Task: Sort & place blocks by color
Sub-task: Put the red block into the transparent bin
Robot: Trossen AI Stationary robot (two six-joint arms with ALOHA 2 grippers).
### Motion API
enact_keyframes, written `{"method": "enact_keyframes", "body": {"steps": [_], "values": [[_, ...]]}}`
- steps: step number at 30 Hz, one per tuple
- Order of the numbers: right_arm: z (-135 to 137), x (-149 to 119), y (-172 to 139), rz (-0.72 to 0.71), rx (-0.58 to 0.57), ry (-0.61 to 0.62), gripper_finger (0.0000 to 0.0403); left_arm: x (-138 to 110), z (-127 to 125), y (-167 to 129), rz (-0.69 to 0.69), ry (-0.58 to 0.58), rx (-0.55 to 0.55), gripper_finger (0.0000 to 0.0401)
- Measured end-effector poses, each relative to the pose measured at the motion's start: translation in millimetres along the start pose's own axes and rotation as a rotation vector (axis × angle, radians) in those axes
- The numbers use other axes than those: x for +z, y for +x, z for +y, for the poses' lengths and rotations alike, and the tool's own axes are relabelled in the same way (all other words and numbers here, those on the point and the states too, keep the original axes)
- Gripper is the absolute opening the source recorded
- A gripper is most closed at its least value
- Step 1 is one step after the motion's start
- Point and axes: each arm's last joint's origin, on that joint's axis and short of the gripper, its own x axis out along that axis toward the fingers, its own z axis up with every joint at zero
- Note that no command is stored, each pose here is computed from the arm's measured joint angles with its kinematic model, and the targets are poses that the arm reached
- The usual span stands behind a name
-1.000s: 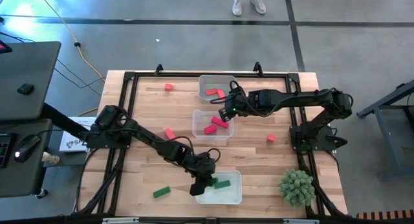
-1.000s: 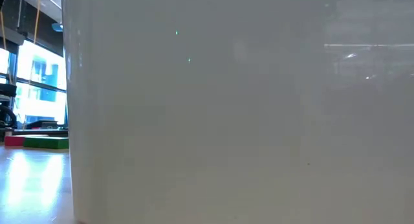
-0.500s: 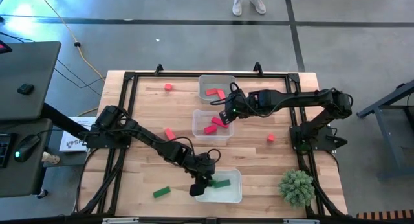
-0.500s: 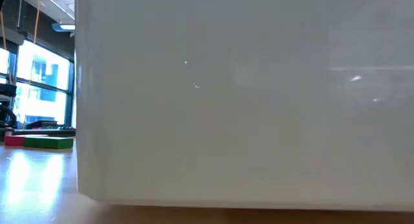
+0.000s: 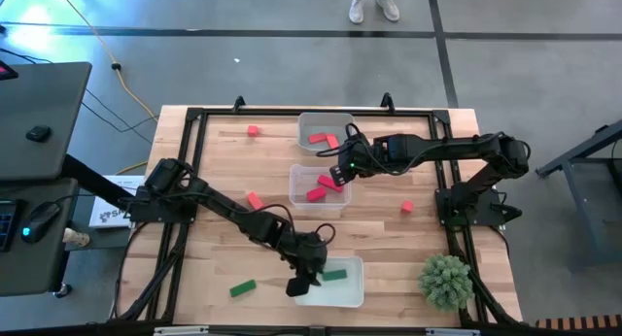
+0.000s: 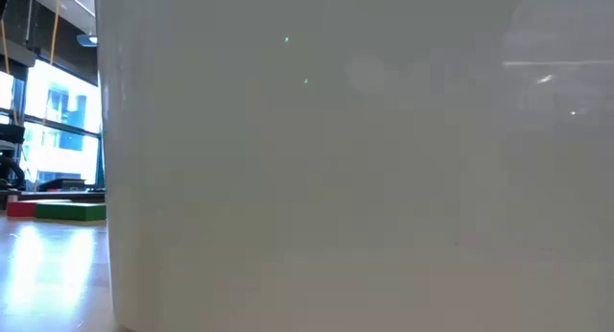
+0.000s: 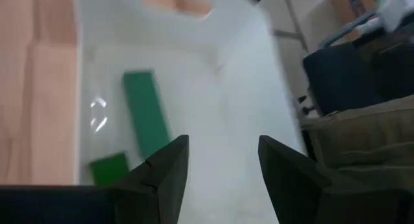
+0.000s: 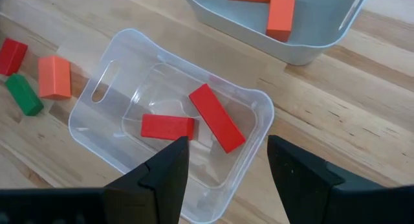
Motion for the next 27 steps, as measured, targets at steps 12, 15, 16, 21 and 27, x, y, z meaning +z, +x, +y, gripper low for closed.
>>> {"method": "enact_keyframes", "body": {"steps": [12,15,16,21,27], "values": [[-6.5,-4.1,-0.3,0.041,-0.066,-0.023,0.0199,27.5,-9.6,-18.4,0.091,0.131,0.058,0.0177],[-10.2,-6.4,-0.7,0.064,-0.103,-0.041,0.0199,31.7,-5.0,-24.2,0.136,0.143,0.084,0.0177],[-11.5,-7.2,-0.9,0.071,-0.117,-0.051,0.0199,33.7,-3.3,-26.3,0.145,0.148,0.094,0.0177],[-19.1,-8.9,-1.5,0.115,-0.179,-0.123,0.0199,42.5,6.9,-35.5,0.153,0.167,0.152,0.0177],[-31.2,-2.3,-0.2,0.143,-0.248,-0.226,0.0199,58.8,20.1,-58.0,0.076,0.167,0.211,0.0177]]}}
